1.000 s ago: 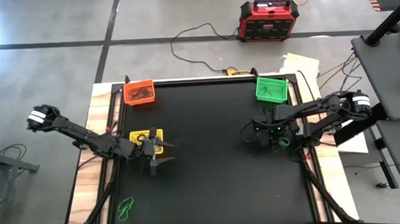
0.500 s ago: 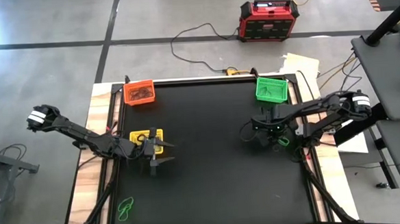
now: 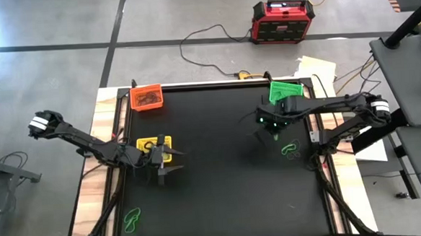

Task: Sort rubber bands into baskets
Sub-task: Put the green rubber band into the green bin

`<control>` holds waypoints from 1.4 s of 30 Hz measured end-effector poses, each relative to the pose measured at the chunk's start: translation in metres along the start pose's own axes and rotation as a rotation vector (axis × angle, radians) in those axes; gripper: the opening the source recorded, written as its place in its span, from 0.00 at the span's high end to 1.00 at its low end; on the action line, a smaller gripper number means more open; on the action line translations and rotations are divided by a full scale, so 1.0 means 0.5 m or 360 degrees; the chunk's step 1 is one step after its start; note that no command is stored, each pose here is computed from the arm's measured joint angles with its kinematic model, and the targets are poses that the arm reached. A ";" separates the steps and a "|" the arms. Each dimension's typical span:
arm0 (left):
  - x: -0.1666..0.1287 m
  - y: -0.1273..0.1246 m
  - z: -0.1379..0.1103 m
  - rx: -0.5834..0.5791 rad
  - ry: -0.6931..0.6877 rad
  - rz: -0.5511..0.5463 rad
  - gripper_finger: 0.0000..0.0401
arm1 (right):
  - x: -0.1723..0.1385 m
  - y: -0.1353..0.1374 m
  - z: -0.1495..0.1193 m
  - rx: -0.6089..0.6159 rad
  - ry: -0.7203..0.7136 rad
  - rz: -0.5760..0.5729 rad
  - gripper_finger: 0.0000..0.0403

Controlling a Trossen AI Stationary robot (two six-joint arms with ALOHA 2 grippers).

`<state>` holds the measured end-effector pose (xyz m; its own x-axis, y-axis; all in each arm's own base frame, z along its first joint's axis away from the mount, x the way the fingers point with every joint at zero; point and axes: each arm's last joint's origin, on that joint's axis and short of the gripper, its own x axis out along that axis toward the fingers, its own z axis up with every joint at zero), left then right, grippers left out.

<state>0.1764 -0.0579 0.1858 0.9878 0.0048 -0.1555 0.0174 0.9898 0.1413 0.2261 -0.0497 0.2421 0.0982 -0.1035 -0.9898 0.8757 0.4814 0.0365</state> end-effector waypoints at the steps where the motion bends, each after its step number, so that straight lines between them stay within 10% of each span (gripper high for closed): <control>1: 0.000 0.000 0.000 0.0004 -0.0003 0.0000 0.50 | -0.014 0.001 0.011 -0.0012 -0.0092 -0.0023 0.98; 7: 0.000 -0.001 0.004 -0.0010 -0.0035 -0.0026 0.50 | -0.057 -0.036 0.078 0.0122 -0.0510 -0.0300 0.98; 13: -0.004 -0.020 0.011 0.0015 -0.0132 -0.0569 0.50 | -0.009 -0.134 0.156 0.0482 -0.0691 -0.0513 0.98; 23: -0.003 -0.017 0.006 0.0014 -0.0081 -0.0478 0.50 | 0.113 -0.232 0.189 0.0897 -0.0546 -0.0578 0.98; 32: -0.001 -0.013 0.005 0.0061 -0.0074 -0.0366 0.50 | 0.140 -0.231 0.206 0.0915 -0.0431 -0.0589 0.76; 42: -0.001 -0.008 0.004 0.0187 -0.0063 -0.0227 0.50 | -0.011 -0.131 0.209 0.0684 -0.0709 -0.0259 0.49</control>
<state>0.1764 -0.0623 0.1874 0.9794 -0.1421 -0.1438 0.1731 0.9567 0.2339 0.2175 -0.1718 0.2597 0.0540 -0.5423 -0.8384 0.9983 0.0465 0.0342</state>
